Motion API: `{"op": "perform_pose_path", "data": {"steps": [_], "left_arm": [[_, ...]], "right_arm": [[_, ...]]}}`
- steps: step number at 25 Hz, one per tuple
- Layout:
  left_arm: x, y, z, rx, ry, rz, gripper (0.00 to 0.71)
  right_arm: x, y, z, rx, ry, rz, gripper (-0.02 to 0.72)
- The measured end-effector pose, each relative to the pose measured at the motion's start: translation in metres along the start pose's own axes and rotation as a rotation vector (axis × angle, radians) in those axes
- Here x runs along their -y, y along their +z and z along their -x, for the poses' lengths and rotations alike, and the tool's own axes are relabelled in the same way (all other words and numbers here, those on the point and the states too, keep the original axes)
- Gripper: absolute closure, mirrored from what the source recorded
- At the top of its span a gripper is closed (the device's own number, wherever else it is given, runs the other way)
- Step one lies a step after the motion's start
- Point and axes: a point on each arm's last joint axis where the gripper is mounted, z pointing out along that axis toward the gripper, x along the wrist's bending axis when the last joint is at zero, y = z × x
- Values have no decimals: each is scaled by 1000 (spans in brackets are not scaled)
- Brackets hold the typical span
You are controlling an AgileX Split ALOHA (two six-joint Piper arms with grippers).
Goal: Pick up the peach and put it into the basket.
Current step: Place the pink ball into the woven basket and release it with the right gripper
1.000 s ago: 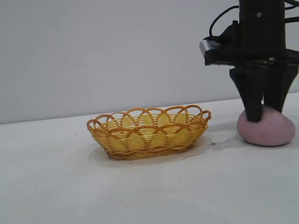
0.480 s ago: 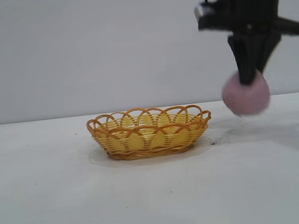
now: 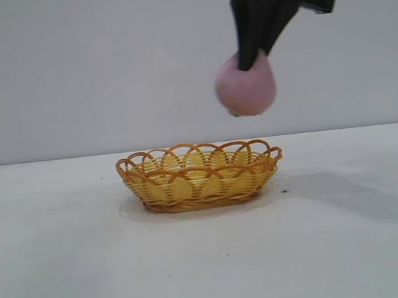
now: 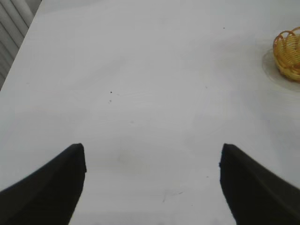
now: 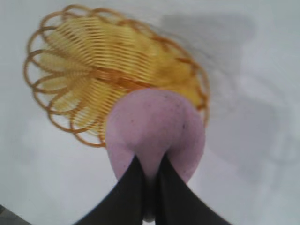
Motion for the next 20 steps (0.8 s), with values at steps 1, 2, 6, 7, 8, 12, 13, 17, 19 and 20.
{"op": "perform_pose_path", "data": {"steps": [1,2,6,7,8,12,13,17,19,20], "left_arm": [[0,0,0,0,0,0,195],[0,0,0,0,0,0,195],[0,0,0,0,0,0,195],[0,0,0,0,0,0,195],[0,0,0,0,0,0,195],[0,0,0,0,0,0,195],[0,0,0,0,0,0,195],[0,0,0,0,0,0,195],[0,0,0,0,0,0,195],[0,0,0,0,0,0,195]], "right_arm": [[-2,7,-5,-1,-13,0,703],[-3,12,-8,-1,-19,3,703],[-9,41,-13,0,-31,1,703],[-10,46,-12,-1,-27,-5,703],[-10,50,-11,-1,-24,-6,703],[-12,60,-8,2,-18,-3,604],[-13,61,-8,3,-18,-3,575],[-13,61,-8,1,-17,3,442],[-14,60,-8,1,-17,6,377],[-14,60,-8,1,-17,6,351]]}}
